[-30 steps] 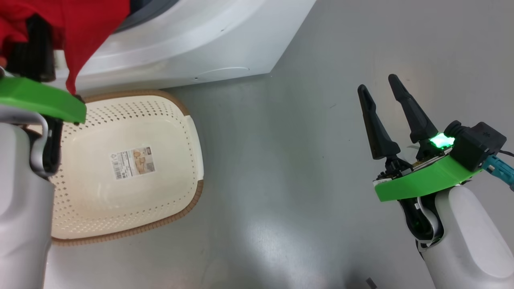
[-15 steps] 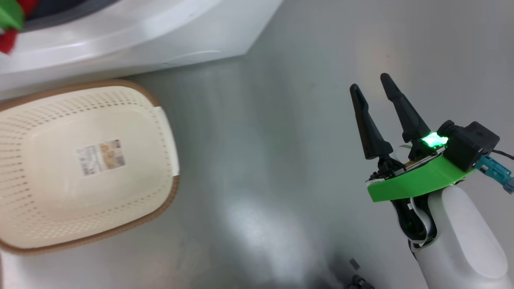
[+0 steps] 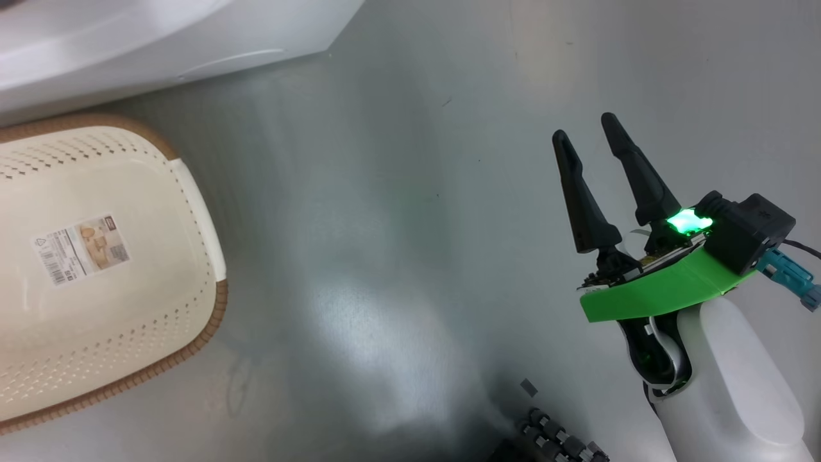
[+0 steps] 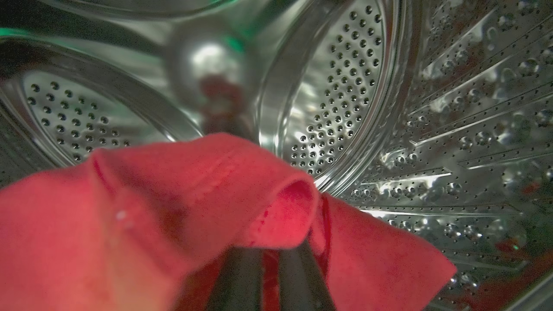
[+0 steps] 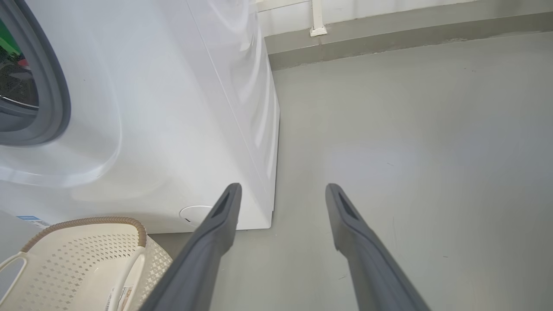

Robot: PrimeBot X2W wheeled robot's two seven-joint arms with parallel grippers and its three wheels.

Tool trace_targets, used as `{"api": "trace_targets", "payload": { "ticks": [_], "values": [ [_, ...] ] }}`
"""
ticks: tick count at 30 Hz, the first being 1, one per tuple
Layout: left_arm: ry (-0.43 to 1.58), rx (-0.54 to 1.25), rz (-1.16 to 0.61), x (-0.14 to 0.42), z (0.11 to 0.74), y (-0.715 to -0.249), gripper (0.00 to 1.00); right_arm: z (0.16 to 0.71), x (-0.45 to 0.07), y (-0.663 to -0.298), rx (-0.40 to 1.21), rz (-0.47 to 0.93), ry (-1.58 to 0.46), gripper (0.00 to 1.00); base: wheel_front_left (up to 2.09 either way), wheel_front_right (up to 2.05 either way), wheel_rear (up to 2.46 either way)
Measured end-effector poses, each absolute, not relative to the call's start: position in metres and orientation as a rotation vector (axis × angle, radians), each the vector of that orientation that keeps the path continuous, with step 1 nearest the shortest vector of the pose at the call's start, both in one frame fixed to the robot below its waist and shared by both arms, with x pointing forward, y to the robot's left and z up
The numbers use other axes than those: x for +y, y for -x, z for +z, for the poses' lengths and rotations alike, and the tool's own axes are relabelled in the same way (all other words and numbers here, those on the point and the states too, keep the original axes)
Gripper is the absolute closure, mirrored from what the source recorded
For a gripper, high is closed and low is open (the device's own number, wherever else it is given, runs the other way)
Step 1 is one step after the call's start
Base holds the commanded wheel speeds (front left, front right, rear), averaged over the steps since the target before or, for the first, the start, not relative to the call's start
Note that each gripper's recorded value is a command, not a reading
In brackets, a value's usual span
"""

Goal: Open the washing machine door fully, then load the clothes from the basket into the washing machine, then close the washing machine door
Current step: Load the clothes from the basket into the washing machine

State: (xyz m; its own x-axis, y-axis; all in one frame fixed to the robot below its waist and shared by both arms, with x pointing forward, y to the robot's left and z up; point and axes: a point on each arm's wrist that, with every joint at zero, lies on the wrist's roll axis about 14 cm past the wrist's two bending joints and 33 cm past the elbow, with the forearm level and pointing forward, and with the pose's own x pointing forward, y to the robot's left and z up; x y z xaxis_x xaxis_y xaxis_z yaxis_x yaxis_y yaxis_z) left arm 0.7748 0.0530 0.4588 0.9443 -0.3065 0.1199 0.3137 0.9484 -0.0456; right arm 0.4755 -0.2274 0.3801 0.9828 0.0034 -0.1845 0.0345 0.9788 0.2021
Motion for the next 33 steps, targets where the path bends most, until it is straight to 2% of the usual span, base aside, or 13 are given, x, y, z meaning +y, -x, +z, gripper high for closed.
{"api": "trace_targets", "payload": {
  "ticks": [7,8,10,11,12,26,33],
  "values": [
    [0.071,-0.047,-0.292,0.056,0.434,-0.771,1.00,0.377,-0.223,-0.477,0.189,-0.013,-0.219,0.00,0.00,0.00,0.00],
    [0.067,-0.025,-0.292,0.055,0.428,-0.769,0.86,0.377,-0.223,-0.477,0.188,-0.011,-0.220,0.00,0.00,0.00,0.00],
    [0.067,0.012,-0.290,0.056,0.418,-0.766,0.49,0.378,-0.221,-0.478,0.186,-0.007,-0.222,0.00,0.00,0.00,0.00],
    [0.065,0.027,-0.290,0.055,0.414,-0.764,0.08,0.378,-0.220,-0.478,0.185,-0.005,-0.224,0.00,0.00,0.00,0.00],
    [0.065,0.042,-0.293,0.055,0.411,-0.763,0.00,0.378,-0.220,-0.478,0.184,-0.004,-0.225,0.00,0.00,0.00,0.00],
    [0.075,0.134,-0.298,0.057,0.404,-0.733,0.00,0.400,-0.212,-0.483,0.132,0.026,-0.237,0.00,0.00,0.00,0.00],
    [0.077,0.111,-0.302,0.064,0.417,-0.719,0.00,0.412,-0.207,-0.485,0.105,0.050,-0.237,0.00,0.00,0.00,0.00]
  ]
}}
